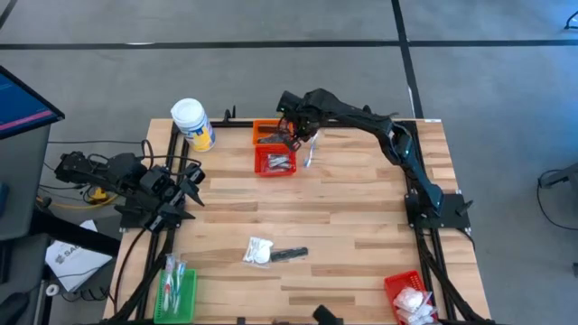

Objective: Pick & Place Travel size toiletries
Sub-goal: Put the blue toothbrush into the green basket

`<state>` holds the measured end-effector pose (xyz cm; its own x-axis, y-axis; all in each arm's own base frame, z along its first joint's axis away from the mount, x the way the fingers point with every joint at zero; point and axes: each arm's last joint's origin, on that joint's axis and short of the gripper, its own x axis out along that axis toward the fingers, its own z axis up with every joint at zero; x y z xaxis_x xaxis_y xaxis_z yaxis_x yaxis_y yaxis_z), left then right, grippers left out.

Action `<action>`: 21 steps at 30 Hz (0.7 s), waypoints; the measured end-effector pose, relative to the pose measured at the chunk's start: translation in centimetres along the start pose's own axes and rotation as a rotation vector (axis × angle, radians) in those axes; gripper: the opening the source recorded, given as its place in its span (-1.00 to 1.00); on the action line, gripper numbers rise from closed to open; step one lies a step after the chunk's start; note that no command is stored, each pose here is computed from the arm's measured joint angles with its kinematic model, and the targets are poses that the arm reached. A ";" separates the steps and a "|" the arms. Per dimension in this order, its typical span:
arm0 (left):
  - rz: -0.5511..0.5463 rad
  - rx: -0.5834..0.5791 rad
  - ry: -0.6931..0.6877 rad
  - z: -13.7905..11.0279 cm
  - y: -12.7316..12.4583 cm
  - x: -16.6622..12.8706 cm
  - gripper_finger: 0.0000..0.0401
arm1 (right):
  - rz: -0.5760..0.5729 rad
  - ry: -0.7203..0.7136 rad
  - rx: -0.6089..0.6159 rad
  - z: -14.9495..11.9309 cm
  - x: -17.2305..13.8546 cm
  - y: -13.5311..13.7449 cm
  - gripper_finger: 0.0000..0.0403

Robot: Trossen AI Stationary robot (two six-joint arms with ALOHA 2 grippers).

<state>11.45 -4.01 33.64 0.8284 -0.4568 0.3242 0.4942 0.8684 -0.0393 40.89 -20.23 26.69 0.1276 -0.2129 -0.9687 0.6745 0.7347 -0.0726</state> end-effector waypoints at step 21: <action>0.000 0.000 0.003 0.0 0.0 0.0 -0.27 | 0.154 0.182 0.246 0.2 7.6 -3.5 -0.35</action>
<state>11.45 -4.01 33.61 0.8292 -0.4570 0.3217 0.4940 0.8685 -0.0395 39.59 -24.54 19.62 0.1245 0.0232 -0.9920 0.8152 0.5675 0.1156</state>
